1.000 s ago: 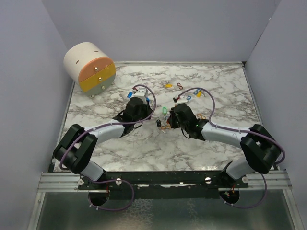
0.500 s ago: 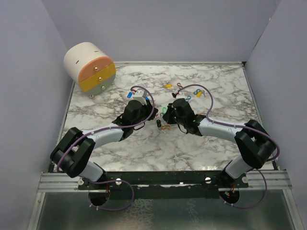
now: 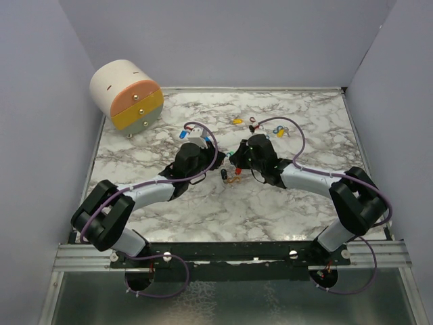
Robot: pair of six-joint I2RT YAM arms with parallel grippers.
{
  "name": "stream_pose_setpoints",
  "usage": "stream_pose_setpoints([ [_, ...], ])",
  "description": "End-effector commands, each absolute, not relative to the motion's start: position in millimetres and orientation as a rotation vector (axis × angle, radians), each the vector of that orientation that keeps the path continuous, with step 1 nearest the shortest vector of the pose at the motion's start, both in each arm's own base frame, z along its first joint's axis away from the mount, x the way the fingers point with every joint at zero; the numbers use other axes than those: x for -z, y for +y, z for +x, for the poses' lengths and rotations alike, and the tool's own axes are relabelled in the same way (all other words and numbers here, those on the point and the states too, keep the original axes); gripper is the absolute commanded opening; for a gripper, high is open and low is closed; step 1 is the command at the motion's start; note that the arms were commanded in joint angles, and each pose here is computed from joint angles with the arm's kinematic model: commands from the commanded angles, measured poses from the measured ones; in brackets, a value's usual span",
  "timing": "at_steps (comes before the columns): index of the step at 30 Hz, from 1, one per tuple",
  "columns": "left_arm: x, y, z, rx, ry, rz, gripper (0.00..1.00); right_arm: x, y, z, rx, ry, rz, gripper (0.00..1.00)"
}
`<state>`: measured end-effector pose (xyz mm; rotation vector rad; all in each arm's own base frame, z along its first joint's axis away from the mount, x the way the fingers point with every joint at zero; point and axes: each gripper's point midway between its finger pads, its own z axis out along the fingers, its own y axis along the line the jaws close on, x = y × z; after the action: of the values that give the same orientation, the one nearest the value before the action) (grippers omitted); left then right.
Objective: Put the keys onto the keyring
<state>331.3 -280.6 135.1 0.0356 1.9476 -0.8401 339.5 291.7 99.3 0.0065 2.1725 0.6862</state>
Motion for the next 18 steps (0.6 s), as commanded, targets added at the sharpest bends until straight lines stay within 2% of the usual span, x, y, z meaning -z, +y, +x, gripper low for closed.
stream_pose_setpoints([
  [1, -145, -290, 328, 0.899, 1.907, 0.051, 0.08, -114, 299, 345, -0.758, 2.123, 0.019, 0.01],
  [18, -138, -297, 331, 0.903, 1.918, 0.06, 0.08, -124, 299, 345, -0.79, 2.092, 0.018, 0.01],
])
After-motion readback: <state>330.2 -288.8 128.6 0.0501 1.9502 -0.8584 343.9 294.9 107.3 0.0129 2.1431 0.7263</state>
